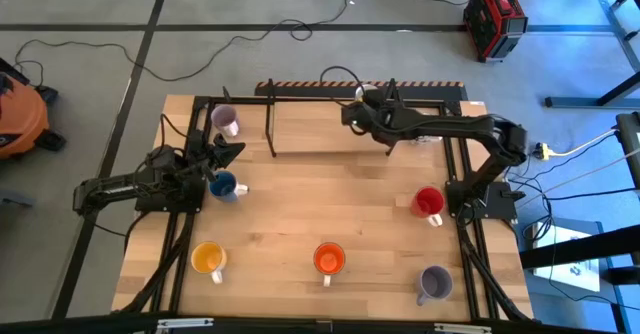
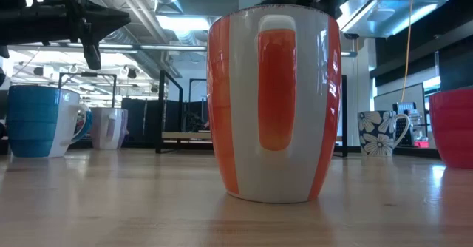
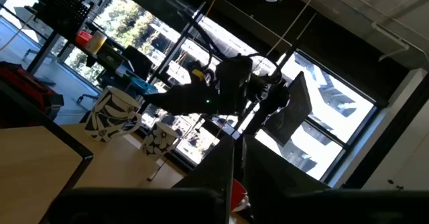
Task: Place coffee mugs
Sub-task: Put the left blue patterned mug on the shelf
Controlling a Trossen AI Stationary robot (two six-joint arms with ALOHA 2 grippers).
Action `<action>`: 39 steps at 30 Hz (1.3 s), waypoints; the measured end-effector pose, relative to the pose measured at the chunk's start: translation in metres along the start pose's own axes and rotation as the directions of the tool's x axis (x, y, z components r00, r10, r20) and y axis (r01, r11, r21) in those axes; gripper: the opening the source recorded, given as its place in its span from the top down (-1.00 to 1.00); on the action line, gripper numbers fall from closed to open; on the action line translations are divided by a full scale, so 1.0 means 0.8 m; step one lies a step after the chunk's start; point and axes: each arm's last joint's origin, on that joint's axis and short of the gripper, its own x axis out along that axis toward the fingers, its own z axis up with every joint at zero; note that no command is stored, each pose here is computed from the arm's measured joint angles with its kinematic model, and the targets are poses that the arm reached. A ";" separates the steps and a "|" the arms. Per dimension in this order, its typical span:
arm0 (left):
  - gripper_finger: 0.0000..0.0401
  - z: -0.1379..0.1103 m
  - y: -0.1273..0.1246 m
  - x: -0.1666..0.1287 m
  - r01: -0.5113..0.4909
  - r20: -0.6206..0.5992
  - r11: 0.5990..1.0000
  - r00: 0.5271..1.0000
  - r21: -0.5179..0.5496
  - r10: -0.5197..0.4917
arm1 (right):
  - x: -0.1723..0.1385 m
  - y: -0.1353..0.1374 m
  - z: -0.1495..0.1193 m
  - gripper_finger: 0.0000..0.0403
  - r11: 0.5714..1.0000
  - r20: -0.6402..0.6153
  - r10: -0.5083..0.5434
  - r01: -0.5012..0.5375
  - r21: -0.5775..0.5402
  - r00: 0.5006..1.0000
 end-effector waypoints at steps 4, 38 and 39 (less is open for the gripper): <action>0.86 -0.002 0.001 0.000 -0.011 -0.015 1.000 1.000 0.002 0.011 | -0.009 0.005 0.013 0.18 0.984 -0.005 0.127 -0.127 -0.123 0.992; 0.86 -0.003 0.003 0.000 -0.032 -0.021 0.999 0.999 0.005 0.032 | 0.096 0.041 0.067 0.18 0.478 -0.331 0.038 -0.308 -0.823 0.943; 0.86 -0.003 0.003 0.000 -0.034 -0.019 0.999 0.999 0.005 0.034 | 0.096 0.041 0.066 0.18 0.470 -0.335 0.031 -0.310 -0.826 0.942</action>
